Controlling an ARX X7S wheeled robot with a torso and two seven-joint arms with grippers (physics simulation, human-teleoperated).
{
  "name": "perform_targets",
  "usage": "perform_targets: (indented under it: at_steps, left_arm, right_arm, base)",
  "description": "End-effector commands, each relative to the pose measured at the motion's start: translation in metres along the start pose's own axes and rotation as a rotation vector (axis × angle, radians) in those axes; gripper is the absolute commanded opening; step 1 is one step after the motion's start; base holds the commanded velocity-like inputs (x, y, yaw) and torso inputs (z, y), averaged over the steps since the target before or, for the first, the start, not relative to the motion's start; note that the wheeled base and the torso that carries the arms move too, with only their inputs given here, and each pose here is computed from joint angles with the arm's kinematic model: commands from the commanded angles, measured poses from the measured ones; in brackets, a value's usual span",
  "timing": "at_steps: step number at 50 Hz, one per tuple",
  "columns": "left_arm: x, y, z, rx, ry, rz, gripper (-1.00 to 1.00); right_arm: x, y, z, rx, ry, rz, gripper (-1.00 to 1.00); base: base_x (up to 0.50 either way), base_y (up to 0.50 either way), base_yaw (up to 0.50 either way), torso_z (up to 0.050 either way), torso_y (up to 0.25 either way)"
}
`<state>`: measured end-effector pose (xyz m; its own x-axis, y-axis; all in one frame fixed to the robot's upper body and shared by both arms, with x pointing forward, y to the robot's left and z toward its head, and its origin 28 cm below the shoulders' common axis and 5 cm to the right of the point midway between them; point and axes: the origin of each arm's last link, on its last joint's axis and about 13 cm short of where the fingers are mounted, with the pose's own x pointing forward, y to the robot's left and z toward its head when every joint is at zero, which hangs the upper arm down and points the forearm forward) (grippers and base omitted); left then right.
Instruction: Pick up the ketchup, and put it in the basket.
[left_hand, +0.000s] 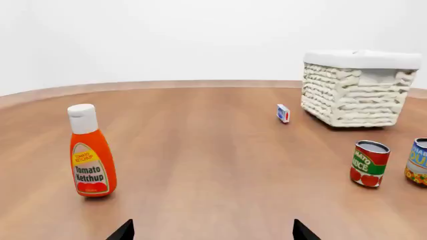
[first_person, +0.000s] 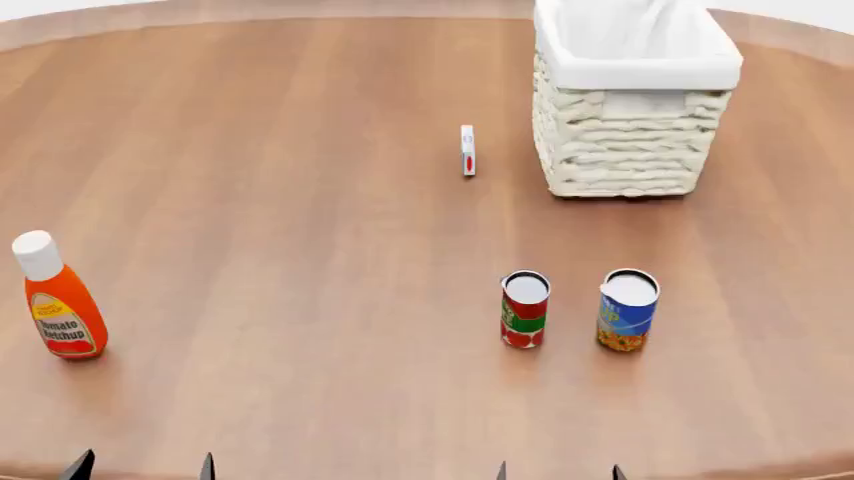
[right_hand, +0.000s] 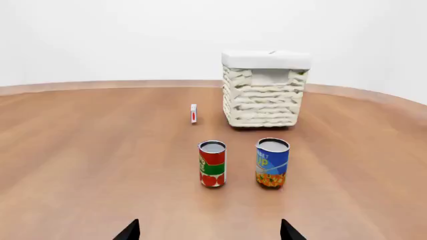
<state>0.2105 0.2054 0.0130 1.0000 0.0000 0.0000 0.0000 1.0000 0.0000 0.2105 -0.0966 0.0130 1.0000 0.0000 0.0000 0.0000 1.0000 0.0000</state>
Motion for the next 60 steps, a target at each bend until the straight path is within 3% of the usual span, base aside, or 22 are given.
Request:
perform_targets:
  at_steps: [1,6,7,14,27,31,35,51,60]
  left_arm:
    - [0.001,0.0,-0.002,0.001,0.0,0.0,1.0]
    - [0.001,0.004,-0.001,0.038,0.014,0.042,1.0]
    - [0.004,0.001,-0.006,0.033,0.012,0.032,1.0]
    - [0.004,0.002,0.001,0.039,-0.007,0.045,1.0]
    - [-0.009,0.002,0.057,0.068,-0.152,0.047,1.0]
    - [-0.015,0.002,0.076,0.006,-0.193,0.027,1.0]
    - [-0.025,0.0,0.097,0.034,-0.253,0.029,1.0]
    - [-0.036,0.002,0.132,0.032,-0.334,0.062,1.0]
    - [-0.032,0.002,0.122,0.032,-0.328,0.069,1.0]
  right_arm:
    - [0.0,0.001,0.0,-0.002,0.0,0.003,1.0]
    - [-0.006,0.003,-0.008,0.029,0.042,-0.013,1.0]
    - [0.0,0.0,-0.002,-0.002,0.009,0.0,1.0]
    - [0.0,0.0,0.002,-0.013,0.002,0.001,1.0]
    - [-0.012,0.007,0.061,-0.093,-0.184,0.033,1.0]
    - [-0.019,0.009,0.081,-0.094,-0.244,0.038,1.0]
    - [-0.027,0.01,0.102,-0.098,-0.303,0.03,1.0]
    - [-0.039,0.01,0.129,-0.149,-0.436,0.002,1.0]
    - [-0.037,0.009,0.128,-0.149,-0.436,-0.012,1.0]
  base:
    - [0.0,0.0,0.0,0.0,0.0]
    - [0.0,0.0,0.0,0.0,0.0]
    - [0.0,0.0,0.0,0.0,0.0]
    - [0.0,0.0,0.0,0.0,0.0]
    - [0.0,0.0,0.0,0.0,0.0]
    - [0.0,0.0,0.0,0.0,0.0]
    - [0.0,0.0,0.0,0.0,0.0]
    - [0.01,0.0,0.0,0.0,0.0]
    - [0.48,0.0,0.0,0.0,0.0]
